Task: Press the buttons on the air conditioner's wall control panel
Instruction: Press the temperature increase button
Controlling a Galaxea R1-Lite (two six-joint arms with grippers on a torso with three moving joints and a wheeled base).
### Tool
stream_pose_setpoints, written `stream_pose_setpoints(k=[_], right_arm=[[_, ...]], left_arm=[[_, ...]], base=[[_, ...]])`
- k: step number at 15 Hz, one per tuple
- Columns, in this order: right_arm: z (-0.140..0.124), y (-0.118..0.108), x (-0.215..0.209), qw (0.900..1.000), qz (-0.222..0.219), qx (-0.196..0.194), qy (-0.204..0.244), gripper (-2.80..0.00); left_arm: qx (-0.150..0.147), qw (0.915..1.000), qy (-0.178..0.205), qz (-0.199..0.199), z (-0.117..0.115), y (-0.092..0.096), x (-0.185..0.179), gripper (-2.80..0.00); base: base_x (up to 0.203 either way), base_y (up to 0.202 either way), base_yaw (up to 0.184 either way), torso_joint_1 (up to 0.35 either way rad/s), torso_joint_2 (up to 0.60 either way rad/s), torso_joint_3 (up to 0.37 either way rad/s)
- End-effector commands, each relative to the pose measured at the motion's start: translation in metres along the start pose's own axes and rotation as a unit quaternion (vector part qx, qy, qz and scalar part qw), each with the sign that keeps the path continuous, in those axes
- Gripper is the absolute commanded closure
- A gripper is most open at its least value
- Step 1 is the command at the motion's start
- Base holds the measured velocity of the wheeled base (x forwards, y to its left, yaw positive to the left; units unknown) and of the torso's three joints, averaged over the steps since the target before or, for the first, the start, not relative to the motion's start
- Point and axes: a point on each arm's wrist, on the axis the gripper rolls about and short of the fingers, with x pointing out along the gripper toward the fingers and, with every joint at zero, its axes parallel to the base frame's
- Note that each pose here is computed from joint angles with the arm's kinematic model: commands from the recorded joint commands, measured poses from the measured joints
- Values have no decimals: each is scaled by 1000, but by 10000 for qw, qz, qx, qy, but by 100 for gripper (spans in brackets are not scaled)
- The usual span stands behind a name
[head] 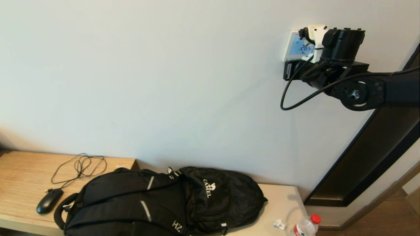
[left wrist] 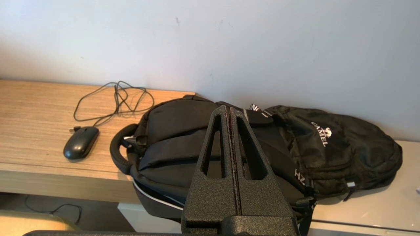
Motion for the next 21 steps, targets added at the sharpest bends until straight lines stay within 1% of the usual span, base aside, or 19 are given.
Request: stream_pose_setpoints(k=[1, 7, 12, 17, 21], right_arm=[[-1, 0, 1, 10000, -17, -6, -5, 0], [-3, 1, 7, 10000, -16, -7, -2, 0], [-1, 2, 3, 10000, 4, -1, -18, 0], [16, 2, -20, 9999, 75, 40, -132, 0], [17, -4, -21, 9999, 14, 25, -126, 0]], left_arm=[[0, 10000, -17, 2, 1, 0, 0, 0], [0, 10000, -4, -2, 0, 0, 0, 0], [0, 10000, -5, -2, 0, 0, 0, 0], [0, 10000, -2, 2, 0, 0, 0, 0], [0, 10000, -2, 2, 0, 0, 0, 0]], base=[[0, 0, 0, 0, 0, 0], [0, 0, 0, 0, 0, 0], [0, 0, 0, 0, 0, 0], [0, 0, 0, 0, 0, 0], [0, 0, 0, 0, 0, 0]])
